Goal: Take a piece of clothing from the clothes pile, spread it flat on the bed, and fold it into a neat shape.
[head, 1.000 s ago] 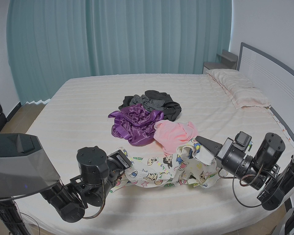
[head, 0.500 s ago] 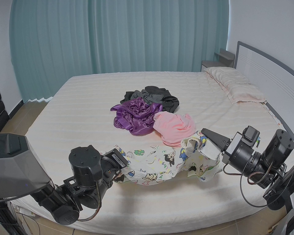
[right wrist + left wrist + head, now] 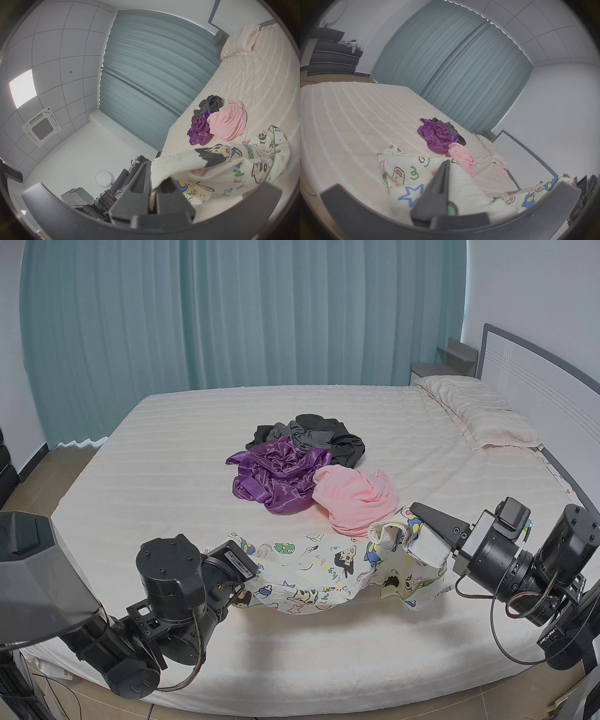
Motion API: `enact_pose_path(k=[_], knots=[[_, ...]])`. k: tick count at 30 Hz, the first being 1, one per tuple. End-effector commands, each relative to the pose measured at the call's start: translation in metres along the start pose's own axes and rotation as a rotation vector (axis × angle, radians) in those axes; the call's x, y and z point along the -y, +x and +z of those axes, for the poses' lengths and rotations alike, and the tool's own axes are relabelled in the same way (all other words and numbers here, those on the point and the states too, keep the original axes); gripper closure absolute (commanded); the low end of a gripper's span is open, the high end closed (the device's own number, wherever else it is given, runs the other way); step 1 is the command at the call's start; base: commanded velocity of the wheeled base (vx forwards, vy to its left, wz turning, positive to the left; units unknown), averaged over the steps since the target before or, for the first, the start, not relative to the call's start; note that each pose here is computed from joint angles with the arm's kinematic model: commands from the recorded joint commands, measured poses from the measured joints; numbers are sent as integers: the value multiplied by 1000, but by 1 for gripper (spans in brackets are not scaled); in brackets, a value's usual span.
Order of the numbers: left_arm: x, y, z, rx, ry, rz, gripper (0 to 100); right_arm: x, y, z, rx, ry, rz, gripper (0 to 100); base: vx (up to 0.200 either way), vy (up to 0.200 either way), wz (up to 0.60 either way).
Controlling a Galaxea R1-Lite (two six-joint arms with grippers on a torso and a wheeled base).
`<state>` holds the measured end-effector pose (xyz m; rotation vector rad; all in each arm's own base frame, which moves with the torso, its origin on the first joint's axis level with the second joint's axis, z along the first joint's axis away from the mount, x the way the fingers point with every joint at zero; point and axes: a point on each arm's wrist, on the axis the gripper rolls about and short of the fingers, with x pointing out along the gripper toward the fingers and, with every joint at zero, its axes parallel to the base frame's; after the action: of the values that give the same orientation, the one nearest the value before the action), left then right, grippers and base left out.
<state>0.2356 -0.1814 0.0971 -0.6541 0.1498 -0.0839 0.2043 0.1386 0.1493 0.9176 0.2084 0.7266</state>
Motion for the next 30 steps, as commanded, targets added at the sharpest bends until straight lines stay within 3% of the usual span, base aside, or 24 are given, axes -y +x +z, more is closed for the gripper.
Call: enact_pose_path(k=[1,4,30], knots=[[1,0,1,25,-11,-13,100,0,0,0,3,1,6,100,0,0,0],[0,0,0,25,-4,-13,100,0,0,0,3,-1,6,100,0,0,0],[-6,-3,-1,14,67,-1,100,2,2,1,12,-1,-5,100,0,200,0]])
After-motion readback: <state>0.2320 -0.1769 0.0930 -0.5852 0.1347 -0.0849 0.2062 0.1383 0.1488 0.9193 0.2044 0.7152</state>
